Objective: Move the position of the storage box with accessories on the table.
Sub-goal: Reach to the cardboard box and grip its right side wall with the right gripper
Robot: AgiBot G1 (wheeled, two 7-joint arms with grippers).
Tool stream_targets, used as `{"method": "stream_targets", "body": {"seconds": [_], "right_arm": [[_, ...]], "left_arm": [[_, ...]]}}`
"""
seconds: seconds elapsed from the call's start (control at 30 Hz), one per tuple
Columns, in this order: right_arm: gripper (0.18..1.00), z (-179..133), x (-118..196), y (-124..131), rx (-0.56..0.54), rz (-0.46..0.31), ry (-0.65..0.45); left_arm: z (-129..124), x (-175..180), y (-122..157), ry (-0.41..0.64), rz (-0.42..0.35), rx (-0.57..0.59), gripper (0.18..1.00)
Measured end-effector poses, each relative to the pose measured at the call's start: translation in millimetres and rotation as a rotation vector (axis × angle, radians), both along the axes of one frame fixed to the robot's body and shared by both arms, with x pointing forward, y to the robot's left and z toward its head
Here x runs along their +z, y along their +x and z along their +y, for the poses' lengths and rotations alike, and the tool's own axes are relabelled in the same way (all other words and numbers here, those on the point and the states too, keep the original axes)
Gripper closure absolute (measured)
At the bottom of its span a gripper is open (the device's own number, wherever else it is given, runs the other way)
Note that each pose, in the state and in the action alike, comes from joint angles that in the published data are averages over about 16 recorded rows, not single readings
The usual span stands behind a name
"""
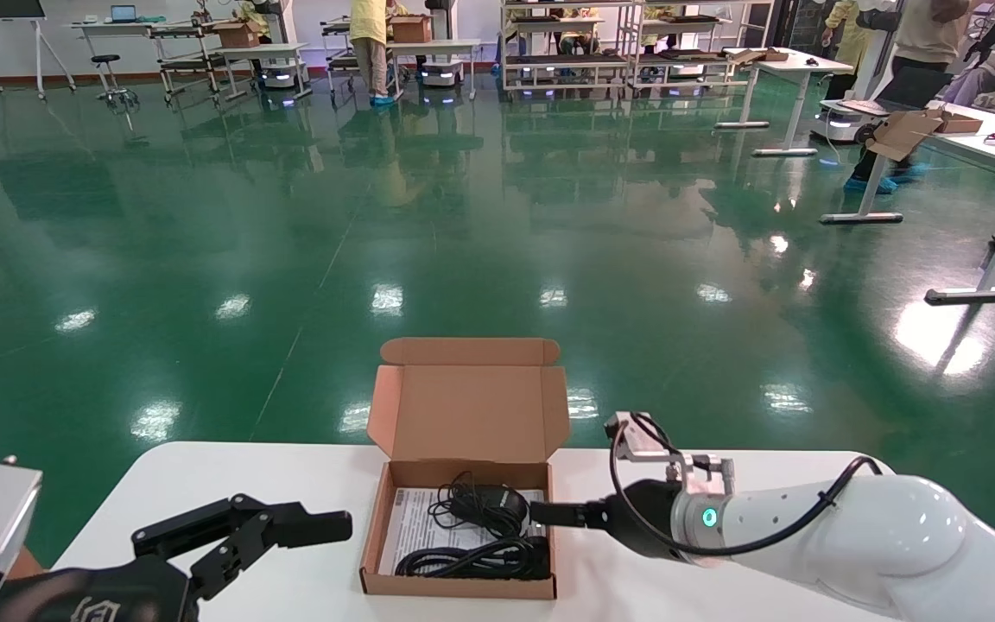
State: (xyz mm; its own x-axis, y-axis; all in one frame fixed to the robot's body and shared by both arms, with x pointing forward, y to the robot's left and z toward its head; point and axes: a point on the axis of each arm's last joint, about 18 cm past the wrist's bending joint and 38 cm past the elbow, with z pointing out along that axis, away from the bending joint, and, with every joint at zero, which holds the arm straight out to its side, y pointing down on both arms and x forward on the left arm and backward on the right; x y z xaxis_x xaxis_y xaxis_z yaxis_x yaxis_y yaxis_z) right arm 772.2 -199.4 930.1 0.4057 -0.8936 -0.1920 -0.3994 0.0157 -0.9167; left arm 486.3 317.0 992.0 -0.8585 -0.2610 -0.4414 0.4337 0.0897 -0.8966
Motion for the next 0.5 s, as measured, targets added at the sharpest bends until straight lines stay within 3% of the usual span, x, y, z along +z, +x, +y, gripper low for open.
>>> {"method": "stream_targets", "body": {"seconds": [0.5], "right_arm": [[0.179,11,-20,1,-0.007,0.013,-0.017]], "left_arm": [[0,0,0,0.0,0.0,0.0,0.184]]}}
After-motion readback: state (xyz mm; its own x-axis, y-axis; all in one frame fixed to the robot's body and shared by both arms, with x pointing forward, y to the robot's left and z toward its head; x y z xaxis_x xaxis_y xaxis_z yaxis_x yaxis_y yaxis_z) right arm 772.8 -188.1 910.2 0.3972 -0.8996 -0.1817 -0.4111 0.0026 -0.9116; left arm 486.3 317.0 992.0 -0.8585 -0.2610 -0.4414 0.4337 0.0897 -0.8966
